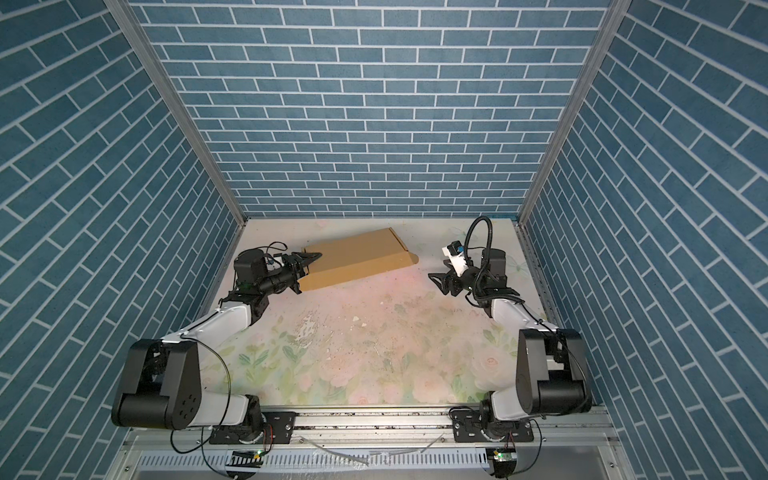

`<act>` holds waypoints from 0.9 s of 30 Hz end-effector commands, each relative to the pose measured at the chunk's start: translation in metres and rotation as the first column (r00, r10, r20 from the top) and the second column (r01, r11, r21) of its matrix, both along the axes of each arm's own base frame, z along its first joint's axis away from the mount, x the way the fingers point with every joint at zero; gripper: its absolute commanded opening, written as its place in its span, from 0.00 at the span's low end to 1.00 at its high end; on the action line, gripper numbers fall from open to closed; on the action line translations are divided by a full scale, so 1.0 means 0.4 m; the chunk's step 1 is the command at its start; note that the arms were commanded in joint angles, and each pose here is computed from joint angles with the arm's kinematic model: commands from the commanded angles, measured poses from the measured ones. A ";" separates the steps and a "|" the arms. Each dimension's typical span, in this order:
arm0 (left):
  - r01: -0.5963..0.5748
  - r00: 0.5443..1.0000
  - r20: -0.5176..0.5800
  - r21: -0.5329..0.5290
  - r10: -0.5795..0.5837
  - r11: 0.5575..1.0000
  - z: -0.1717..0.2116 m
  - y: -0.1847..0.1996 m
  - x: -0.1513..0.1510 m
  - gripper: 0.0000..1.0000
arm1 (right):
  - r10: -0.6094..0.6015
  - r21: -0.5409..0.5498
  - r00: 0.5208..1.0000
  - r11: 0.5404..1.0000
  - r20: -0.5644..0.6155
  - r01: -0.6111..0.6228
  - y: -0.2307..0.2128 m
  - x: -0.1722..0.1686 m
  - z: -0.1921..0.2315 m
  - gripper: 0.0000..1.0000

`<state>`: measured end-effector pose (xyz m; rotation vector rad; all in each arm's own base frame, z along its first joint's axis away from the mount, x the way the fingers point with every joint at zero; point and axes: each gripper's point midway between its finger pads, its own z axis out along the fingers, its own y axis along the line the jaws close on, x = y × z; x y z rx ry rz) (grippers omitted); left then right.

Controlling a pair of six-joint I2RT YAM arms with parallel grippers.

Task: Fold the paper box

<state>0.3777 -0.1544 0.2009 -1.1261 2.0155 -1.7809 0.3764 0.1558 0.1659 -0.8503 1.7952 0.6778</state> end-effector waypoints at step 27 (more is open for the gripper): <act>0.094 0.971 -0.194 -0.234 -0.142 0.968 -0.012 -0.152 -0.095 0.39 | 0.404 0.073 0.878 0.897 0.258 -0.435 0.085 -0.015 0.112 0.78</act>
